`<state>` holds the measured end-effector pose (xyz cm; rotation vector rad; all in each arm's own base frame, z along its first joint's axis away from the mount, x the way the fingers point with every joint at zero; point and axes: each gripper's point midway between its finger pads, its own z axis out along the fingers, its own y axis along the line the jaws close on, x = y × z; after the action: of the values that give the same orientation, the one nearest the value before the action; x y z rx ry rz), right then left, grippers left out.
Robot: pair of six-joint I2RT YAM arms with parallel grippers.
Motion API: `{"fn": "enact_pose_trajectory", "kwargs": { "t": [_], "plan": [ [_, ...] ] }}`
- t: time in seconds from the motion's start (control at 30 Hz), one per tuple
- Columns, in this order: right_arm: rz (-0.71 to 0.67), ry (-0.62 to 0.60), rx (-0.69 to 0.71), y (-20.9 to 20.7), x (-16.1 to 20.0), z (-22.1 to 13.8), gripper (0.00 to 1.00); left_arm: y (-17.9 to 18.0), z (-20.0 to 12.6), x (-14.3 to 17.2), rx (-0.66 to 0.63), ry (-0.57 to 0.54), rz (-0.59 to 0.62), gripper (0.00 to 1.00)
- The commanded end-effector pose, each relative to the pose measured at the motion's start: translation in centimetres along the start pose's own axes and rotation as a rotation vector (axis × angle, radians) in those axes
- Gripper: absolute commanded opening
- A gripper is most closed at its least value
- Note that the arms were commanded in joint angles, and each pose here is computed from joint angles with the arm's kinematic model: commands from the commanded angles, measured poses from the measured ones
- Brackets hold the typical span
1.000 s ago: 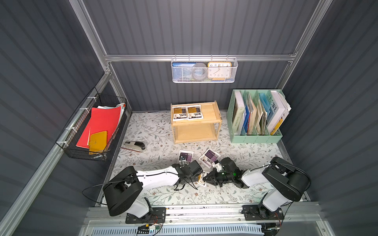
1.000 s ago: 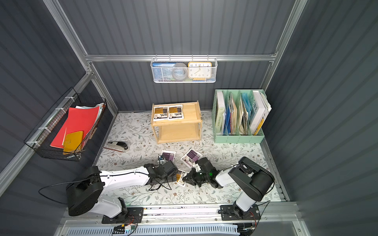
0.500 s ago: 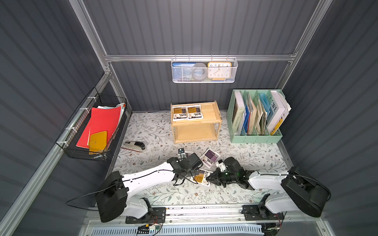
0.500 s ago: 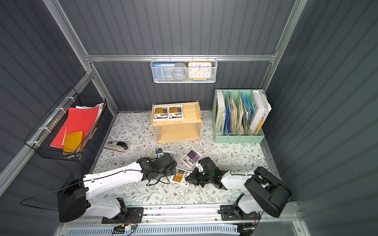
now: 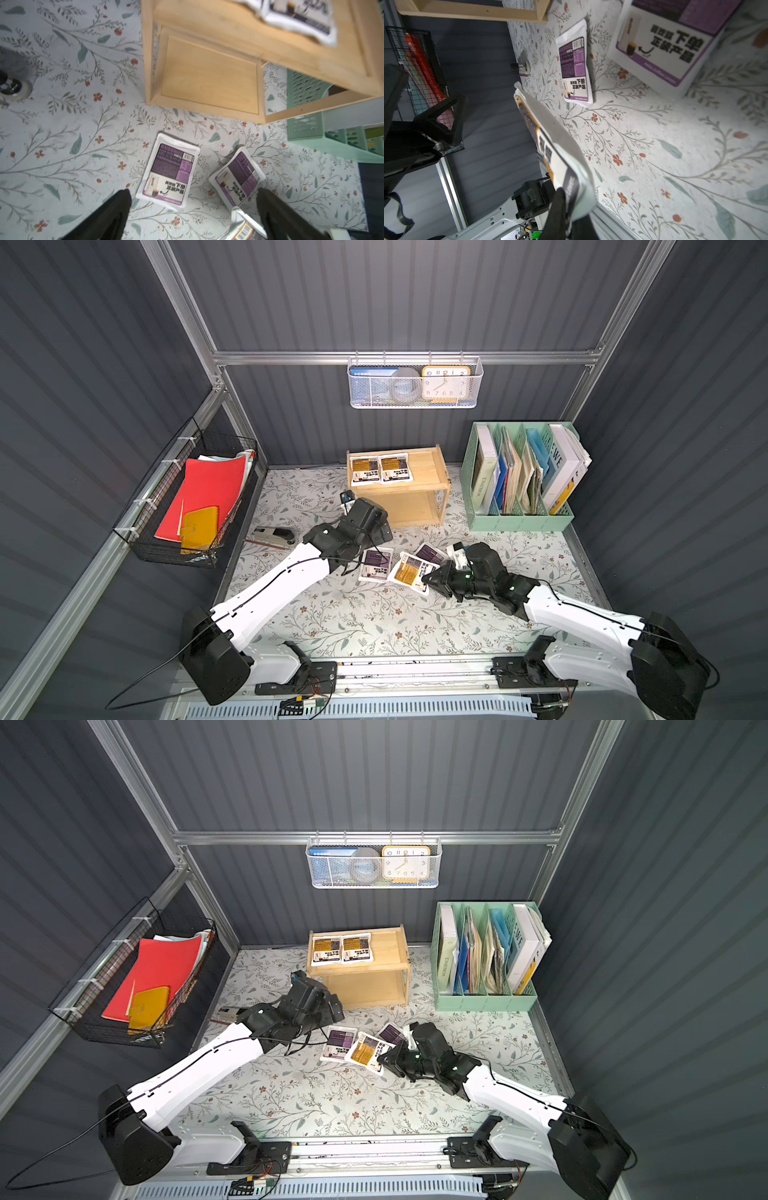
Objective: Place the bagged coffee beans on the shelf by color
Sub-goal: Pick up the bagged coffee beans at the center of the board, then place the bagged coffee beans on the shelf.
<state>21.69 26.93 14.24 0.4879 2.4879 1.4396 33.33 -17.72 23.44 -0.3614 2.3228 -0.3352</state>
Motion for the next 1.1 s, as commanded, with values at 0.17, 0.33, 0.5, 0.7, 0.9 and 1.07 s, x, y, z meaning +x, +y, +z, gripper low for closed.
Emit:
{"fn": "enact_pose_trajectory", "kwargs": {
  "t": [0.17,0.33,0.5,0.7,0.9,1.07],
  "plan": [
    [0.014,-0.275,-0.072,4.7,-5.3,-2.3,0.00,-2.2,-1.4,-9.2,0.112,-0.147,-0.005,1.00],
    [0.012,-0.387,-0.125,7.7,-8.3,-3.5,0.00,-3.2,-1.9,-13.2,0.191,-0.196,-0.047,1.00],
    [0.017,-0.461,-0.180,10.8,-11.1,-3.9,0.00,-4.1,-1.7,-15.3,0.259,-0.208,-0.079,1.00],
    [0.060,-0.591,-0.230,13.3,-15.3,-3.3,0.01,-5.2,-0.4,-16.3,0.334,-0.185,-0.116,1.00],
    [0.123,-0.704,-0.272,14.8,-18.8,-2.9,0.02,-6.6,0.1,-17.1,0.389,-0.183,-0.118,1.00],
    [0.147,-0.767,-0.283,15.9,-21.2,-2.7,0.03,-7.4,0.5,-17.3,0.414,-0.170,-0.100,1.00]
  ]
}}
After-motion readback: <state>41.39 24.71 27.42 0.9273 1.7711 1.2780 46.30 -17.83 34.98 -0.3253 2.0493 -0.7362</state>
